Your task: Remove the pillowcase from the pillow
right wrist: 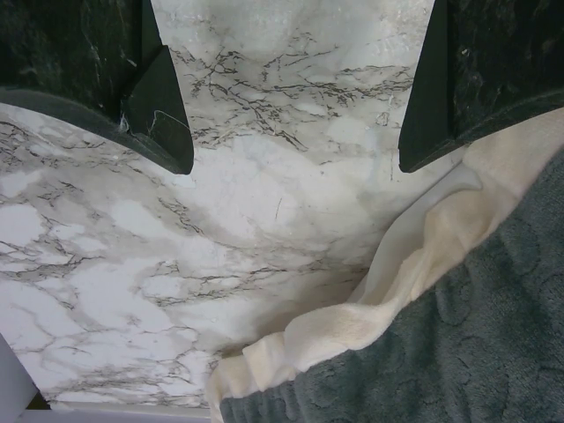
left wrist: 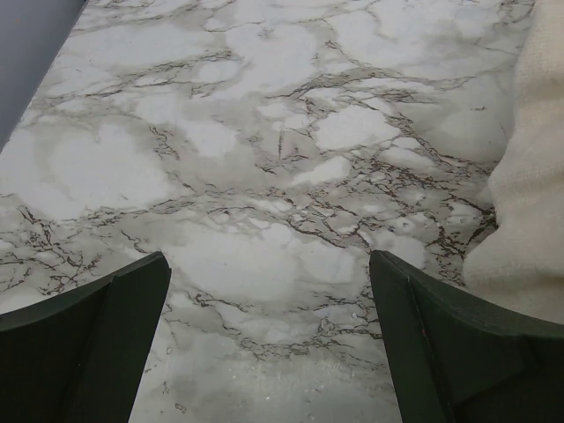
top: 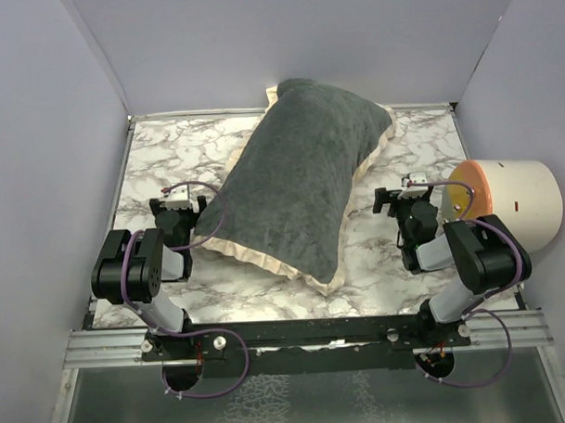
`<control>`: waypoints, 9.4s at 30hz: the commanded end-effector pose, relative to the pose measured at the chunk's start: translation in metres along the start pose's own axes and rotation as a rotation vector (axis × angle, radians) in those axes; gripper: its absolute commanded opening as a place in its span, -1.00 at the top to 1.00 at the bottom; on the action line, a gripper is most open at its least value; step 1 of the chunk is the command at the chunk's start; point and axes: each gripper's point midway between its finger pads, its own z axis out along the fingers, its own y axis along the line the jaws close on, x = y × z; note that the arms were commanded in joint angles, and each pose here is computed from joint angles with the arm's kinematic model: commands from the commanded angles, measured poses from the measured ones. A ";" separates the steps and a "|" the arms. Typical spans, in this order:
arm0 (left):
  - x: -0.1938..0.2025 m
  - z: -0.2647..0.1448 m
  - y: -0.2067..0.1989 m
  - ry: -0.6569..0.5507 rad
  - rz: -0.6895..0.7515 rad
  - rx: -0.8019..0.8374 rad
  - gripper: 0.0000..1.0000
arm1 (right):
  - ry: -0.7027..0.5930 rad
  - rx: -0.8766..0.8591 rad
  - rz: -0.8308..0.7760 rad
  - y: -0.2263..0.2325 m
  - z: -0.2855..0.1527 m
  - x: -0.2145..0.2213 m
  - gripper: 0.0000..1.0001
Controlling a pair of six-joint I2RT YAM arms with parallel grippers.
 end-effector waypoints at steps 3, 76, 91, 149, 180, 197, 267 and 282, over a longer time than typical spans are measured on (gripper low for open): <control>-0.010 0.003 0.004 -0.036 0.000 -0.018 -0.98 | -0.036 -0.016 0.006 0.003 0.000 -0.009 -0.99; -0.017 -0.145 0.011 0.640 0.734 0.526 -0.98 | 0.428 -0.545 0.293 0.247 -0.187 -0.144 -0.99; -0.010 -0.110 0.031 0.576 0.742 0.369 -0.03 | 0.769 0.087 0.418 0.104 -0.238 0.006 -0.99; -0.324 -0.182 0.003 0.127 0.355 0.433 1.00 | 0.272 -0.217 0.704 0.089 -0.226 -0.298 0.81; -0.344 -0.220 -0.018 0.167 0.365 0.476 1.00 | 0.348 -0.469 0.696 0.135 -0.191 -0.330 0.98; -0.212 -0.047 -0.007 0.615 0.190 0.314 1.00 | 0.611 -0.304 0.645 0.157 -0.063 -0.203 0.97; -0.163 0.057 -0.062 0.642 0.061 0.503 -0.77 | 0.518 -0.610 0.238 0.290 0.018 -0.189 -0.64; -0.166 0.103 -0.027 0.593 0.184 0.282 -0.23 | 0.667 -0.660 0.140 0.350 -0.006 -0.099 -0.57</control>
